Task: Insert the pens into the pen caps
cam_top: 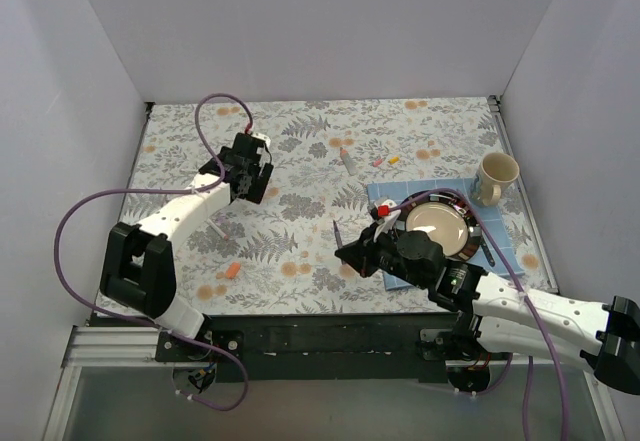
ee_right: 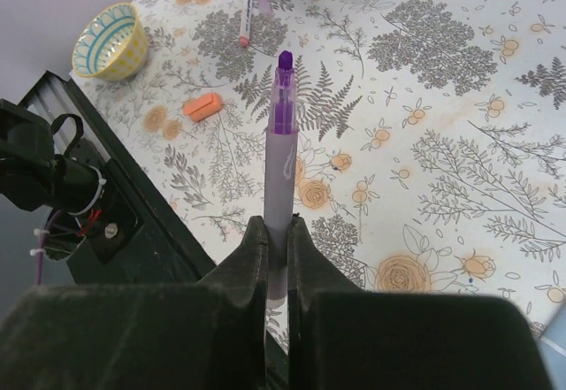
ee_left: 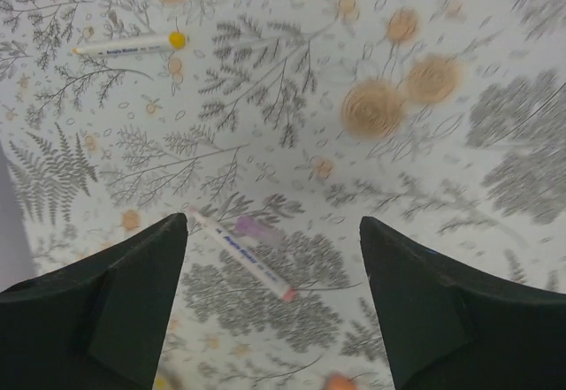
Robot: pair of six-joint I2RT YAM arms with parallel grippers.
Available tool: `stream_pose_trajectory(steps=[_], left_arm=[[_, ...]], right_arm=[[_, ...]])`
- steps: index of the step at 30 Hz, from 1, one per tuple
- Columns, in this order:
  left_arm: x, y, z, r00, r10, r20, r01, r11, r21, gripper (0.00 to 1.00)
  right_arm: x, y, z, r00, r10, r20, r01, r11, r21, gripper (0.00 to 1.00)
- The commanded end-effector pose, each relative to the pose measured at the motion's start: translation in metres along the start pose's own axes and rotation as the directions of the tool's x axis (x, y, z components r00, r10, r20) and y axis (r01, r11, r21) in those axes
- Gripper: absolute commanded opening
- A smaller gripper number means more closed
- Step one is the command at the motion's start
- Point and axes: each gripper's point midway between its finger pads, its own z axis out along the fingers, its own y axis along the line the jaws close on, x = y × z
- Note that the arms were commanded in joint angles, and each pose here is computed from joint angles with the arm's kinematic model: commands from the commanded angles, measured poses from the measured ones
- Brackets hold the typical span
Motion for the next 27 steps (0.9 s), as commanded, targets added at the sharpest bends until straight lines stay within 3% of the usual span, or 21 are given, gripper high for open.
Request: stream_pose_trajectory(steps=[1, 2, 5, 9, 12, 16, 27], left_arm=[[0.049, 0.025, 0.004, 0.868, 0.471, -0.156, -0.473, 0.881, 0.027, 0.73], [0.039, 0.024, 0.004, 0.827, 0.554, -0.092, -0.552, 0.832, 0.051, 0.71], [0.032, 0.011, 0.003, 0.769, 0.638, 0.039, -0.635, 0.757, 0.157, 0.66], [0.05, 0.01, 0.016, 0.659, 0.751, 0.054, -0.735, 0.626, 0.262, 0.6], [0.067, 0.016, 0.025, 0.645, 0.763, 0.038, -0.728, 0.6, 0.332, 0.54], [0.077, 0.026, 0.033, 0.575, 0.817, 0.033, -0.77, 0.527, 0.36, 0.46], [0.094, 0.019, 0.053, 0.555, 0.831, 0.036, -0.757, 0.487, 0.436, 0.44]], right_arm=[[-0.024, 0.004, -0.006, 0.998, -0.048, 0.047, 0.048, 0.999, 0.004, 0.01], [-0.024, 0.008, -0.006, 0.998, -0.051, 0.044, 0.051, 0.999, -0.013, 0.01], [-0.025, 0.013, -0.008, 0.998, -0.055, 0.042, 0.056, 0.998, -0.039, 0.01], [-0.026, 0.016, -0.008, 0.998, -0.063, 0.029, 0.065, 0.996, -0.054, 0.01], [-0.027, 0.018, -0.007, 0.997, -0.073, 0.025, 0.074, 0.996, -0.059, 0.01], [-0.03, 0.018, -0.006, 0.996, -0.084, 0.023, 0.085, 0.995, -0.052, 0.01], [-0.036, 0.012, 0.0, 0.993, -0.115, 0.038, 0.116, 0.993, -0.012, 0.01]])
